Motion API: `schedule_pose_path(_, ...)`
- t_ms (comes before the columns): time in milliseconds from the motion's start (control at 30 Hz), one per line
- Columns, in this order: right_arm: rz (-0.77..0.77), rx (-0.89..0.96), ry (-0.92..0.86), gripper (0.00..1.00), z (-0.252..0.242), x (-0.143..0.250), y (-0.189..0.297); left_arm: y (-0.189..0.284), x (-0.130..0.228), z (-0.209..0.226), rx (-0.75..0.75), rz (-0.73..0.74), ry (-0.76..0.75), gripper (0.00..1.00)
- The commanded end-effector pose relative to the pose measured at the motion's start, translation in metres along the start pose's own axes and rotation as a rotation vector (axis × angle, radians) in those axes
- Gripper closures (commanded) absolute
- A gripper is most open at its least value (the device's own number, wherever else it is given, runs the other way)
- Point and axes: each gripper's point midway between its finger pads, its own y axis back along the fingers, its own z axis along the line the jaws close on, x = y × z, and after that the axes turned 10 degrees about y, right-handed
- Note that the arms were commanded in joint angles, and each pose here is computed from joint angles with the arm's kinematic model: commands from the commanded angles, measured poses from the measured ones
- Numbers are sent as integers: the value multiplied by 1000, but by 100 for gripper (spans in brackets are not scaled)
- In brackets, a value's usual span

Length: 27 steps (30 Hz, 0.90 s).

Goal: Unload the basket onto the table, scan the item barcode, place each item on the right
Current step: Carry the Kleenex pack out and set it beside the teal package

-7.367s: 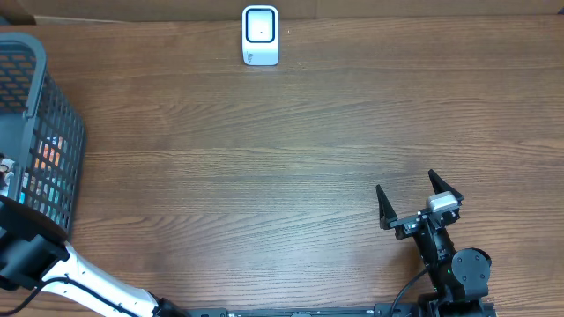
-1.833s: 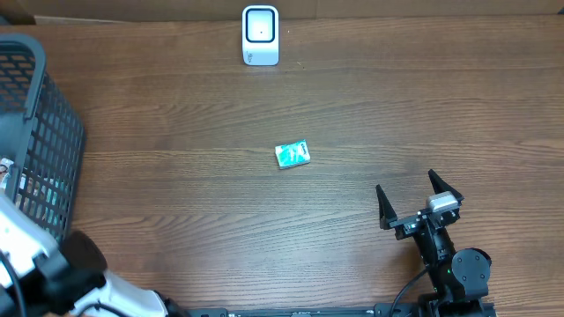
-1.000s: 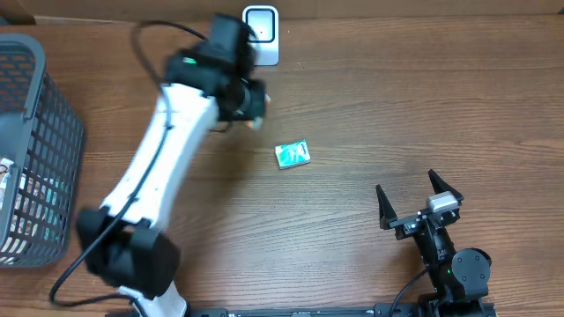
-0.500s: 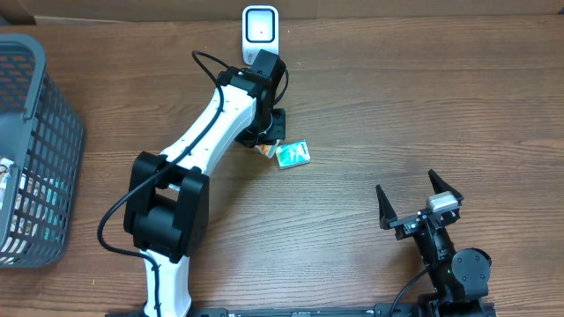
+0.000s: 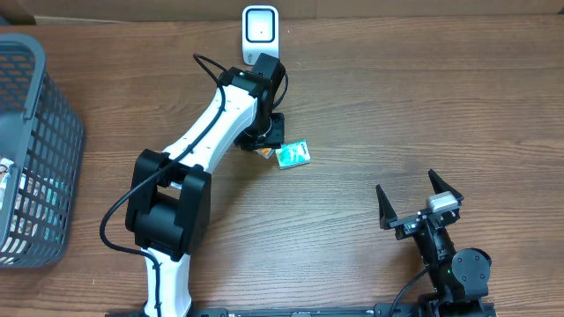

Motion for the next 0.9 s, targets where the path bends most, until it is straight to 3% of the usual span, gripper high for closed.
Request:
schedule_pose_path(0,0,4,1,0,0,2,0,6,0,0,-2,-2,1,62)
schedule_pose_path(167,0,4,1,0,0,2,0,73,-27,13,34,-150,37,65)
schedule_pose_path(367,0,4,1,0,0,2,0,178,-57,67,100,-380,165,56)
schedule_pose_path(433,0,4,1,0,0,2,0,212,-62,98,119,-465,238,53)
schedule_pose_path(600,0,4,1,0,0,2,0,279,-58,199,106,-642,482,30)
schedule_pose_path(800,0,4,1,0,0,2,0,303,-35,318,30,-721,828,30)
schedule_pose_path(867,0,4,1,0,0,2,0,292,-17,374,-1,-699,1031,30)
